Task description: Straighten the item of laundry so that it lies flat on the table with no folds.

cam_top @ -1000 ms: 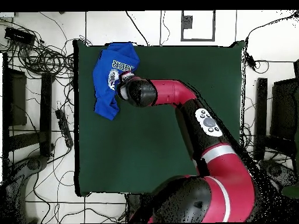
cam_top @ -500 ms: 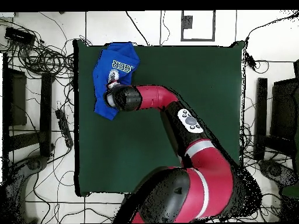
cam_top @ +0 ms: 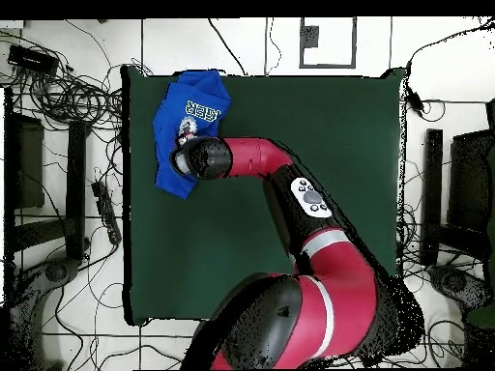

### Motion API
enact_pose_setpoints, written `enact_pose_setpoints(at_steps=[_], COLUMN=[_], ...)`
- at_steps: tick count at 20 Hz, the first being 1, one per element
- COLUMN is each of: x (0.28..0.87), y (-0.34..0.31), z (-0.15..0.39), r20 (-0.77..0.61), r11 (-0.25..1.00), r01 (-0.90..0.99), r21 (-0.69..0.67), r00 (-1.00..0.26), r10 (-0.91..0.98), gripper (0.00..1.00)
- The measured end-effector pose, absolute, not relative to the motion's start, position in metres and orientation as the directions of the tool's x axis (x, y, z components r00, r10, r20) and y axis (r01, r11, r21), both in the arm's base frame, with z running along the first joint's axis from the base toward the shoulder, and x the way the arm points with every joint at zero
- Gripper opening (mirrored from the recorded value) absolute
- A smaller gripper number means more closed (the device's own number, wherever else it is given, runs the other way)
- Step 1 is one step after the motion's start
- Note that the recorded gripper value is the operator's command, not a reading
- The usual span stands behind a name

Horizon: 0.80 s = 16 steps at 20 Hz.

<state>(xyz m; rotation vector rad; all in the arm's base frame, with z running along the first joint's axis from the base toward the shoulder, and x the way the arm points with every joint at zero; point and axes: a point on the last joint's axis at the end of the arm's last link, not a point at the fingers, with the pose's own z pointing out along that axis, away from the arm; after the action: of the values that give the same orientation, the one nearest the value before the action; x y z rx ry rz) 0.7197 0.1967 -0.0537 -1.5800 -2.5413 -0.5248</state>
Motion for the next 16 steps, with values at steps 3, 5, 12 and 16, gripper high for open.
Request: enact_pose_setpoints(at_steps=[3, 5, 12, 16], x=[0.7220, 0.7225, 0.7227, 0.7229], y=[0.1998, 0.2005, 0.2006, 0.2006], z=[-0.0534, -0.0532, -0.0528, -0.0525], r20=[0.253, 0.247, 0.243, 0.242], r11=[0.414, 0.418, 0.419, 0.419], r01=[0.882, 0.880, 0.879, 0.879], r21=[0.225, 0.225, 0.226, 0.227], r00=[-0.463, -0.466, -0.468, -0.468], r10=[0.849, 0.850, 0.850, 0.850], gripper=[1.00, 1.00, 1.00, 1.00])
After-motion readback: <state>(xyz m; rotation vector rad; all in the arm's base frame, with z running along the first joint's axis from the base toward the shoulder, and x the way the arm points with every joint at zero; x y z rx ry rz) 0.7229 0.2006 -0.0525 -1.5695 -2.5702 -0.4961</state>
